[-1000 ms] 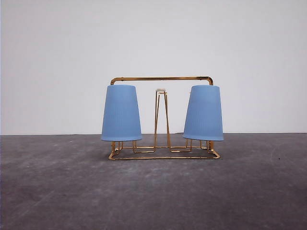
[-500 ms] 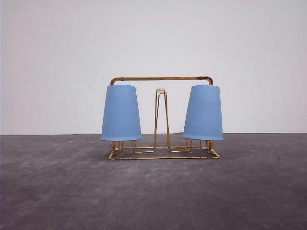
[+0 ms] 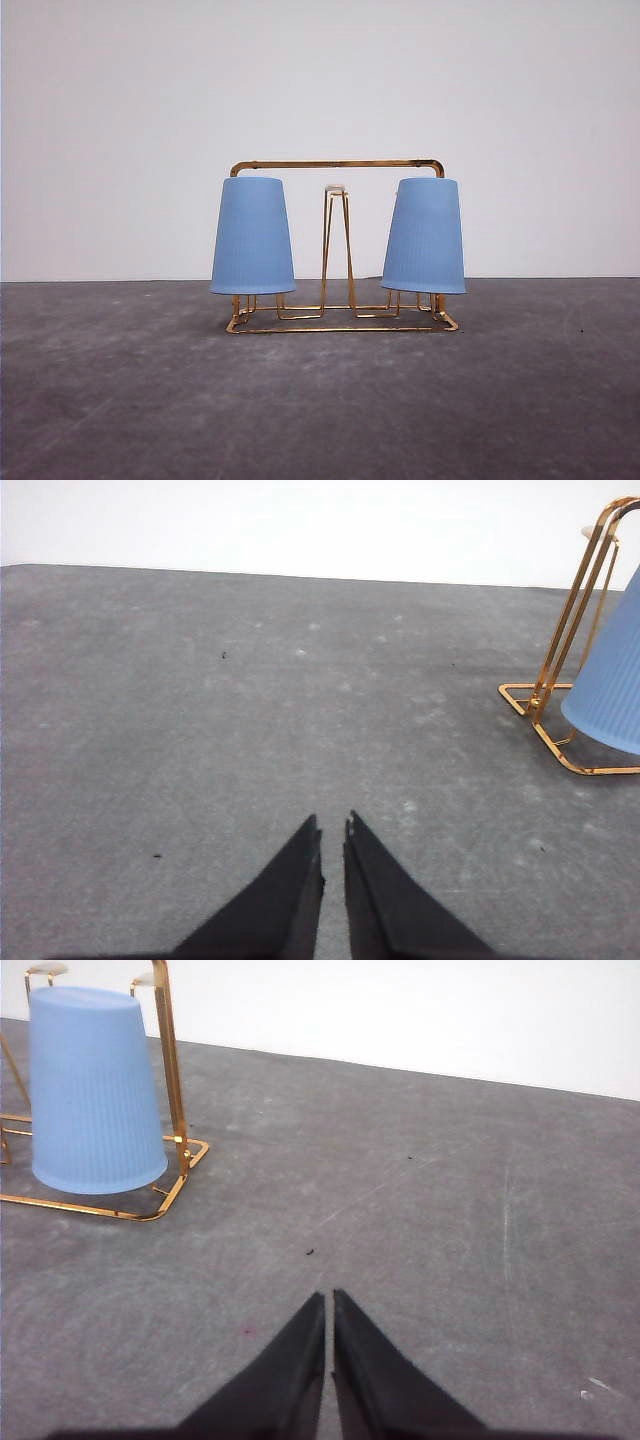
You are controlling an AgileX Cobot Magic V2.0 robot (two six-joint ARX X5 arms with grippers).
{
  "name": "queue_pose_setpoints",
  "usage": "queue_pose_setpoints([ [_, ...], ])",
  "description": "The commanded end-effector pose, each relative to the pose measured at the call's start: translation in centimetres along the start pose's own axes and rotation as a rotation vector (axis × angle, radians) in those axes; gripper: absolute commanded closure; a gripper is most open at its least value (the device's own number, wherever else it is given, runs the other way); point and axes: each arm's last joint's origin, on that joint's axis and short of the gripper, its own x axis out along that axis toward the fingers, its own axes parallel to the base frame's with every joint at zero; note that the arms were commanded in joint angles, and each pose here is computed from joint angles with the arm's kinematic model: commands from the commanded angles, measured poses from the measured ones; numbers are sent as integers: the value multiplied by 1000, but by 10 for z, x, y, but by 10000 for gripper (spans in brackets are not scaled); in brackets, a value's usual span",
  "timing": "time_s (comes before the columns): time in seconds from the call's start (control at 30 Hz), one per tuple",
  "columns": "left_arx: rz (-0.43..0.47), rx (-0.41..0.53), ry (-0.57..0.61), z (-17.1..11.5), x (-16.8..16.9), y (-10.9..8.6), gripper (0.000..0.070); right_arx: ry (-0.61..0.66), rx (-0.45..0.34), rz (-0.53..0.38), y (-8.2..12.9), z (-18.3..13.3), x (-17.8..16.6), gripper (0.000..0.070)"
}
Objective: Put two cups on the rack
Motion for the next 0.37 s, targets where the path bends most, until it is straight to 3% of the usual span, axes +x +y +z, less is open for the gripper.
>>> queue_pose_setpoints([
  [0.0, 5, -1, 19, -5, 1, 0, 677, -9, 13, -4, 0, 0, 0, 690],
  [0.33, 5, -1, 19, -5, 1, 0, 677, 19, 15, -79, -2, -2, 0, 690],
])
